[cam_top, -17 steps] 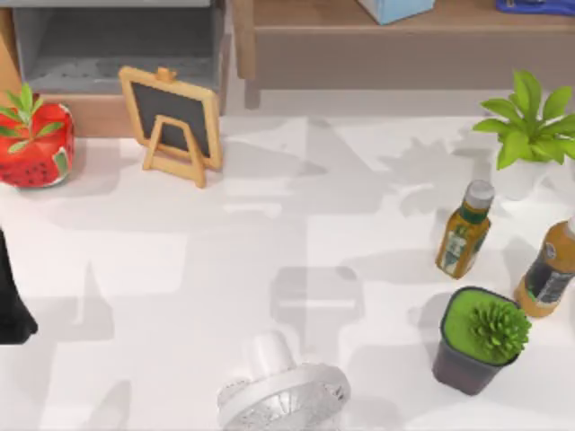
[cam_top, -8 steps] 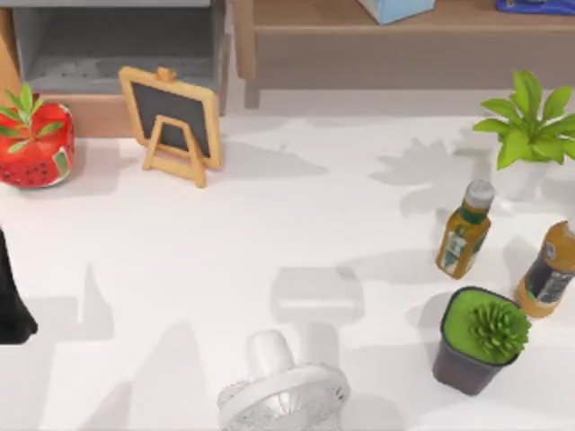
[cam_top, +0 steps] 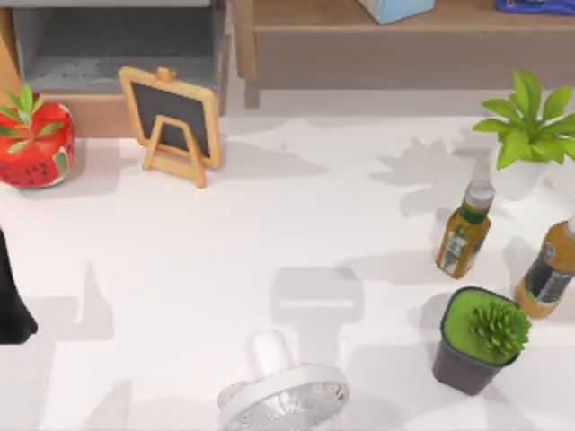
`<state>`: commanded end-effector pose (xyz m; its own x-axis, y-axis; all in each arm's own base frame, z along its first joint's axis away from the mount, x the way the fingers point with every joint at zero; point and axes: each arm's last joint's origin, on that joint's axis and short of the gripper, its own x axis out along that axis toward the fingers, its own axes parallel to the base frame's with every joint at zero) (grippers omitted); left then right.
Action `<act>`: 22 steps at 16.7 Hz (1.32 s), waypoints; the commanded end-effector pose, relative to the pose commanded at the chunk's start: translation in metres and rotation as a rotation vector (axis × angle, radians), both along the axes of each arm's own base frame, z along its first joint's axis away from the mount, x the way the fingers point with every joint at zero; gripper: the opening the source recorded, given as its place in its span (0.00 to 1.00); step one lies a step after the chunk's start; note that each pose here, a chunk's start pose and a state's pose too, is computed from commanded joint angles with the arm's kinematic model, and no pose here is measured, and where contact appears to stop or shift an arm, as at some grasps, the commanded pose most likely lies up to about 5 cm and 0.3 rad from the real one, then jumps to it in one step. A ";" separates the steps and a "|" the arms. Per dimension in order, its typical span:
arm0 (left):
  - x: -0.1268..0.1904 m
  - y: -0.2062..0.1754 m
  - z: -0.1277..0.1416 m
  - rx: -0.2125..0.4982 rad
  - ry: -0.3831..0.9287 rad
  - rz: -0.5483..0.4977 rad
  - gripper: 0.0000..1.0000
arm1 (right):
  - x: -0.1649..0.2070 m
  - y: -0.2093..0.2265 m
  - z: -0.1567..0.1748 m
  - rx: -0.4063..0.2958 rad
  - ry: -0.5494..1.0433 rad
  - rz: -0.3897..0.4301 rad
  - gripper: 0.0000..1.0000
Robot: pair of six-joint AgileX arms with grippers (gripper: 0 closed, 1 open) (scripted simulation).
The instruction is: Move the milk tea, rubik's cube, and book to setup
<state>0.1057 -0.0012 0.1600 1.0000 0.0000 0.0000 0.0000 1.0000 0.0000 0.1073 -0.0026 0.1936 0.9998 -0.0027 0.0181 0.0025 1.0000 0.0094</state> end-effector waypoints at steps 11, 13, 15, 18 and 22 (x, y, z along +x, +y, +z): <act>0.000 0.000 0.003 0.000 -0.005 -0.001 1.00 | -0.002 0.001 -0.034 -0.009 0.018 0.003 1.00; 0.001 -0.001 0.018 -0.003 -0.028 -0.007 1.00 | -0.002 0.001 -0.034 -0.009 0.018 0.003 1.00; 0.004 -0.003 0.043 -0.007 -0.058 -0.014 1.00 | -0.002 0.001 -0.034 -0.009 0.018 0.003 1.00; 0.022 -0.006 0.087 -0.014 -0.080 -0.020 1.00 | -0.002 0.001 -0.034 -0.009 0.018 0.003 1.00; 0.084 -0.016 0.134 -0.020 -0.052 -0.022 1.00 | -0.002 0.001 -0.034 -0.009 0.018 0.003 1.00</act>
<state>0.1898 -0.0169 0.2937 0.9984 -0.0212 0.0520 0.0223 0.9996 -0.0197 0.1057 -0.0012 0.1600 1.0000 0.0000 0.0000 0.0000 1.0000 0.0000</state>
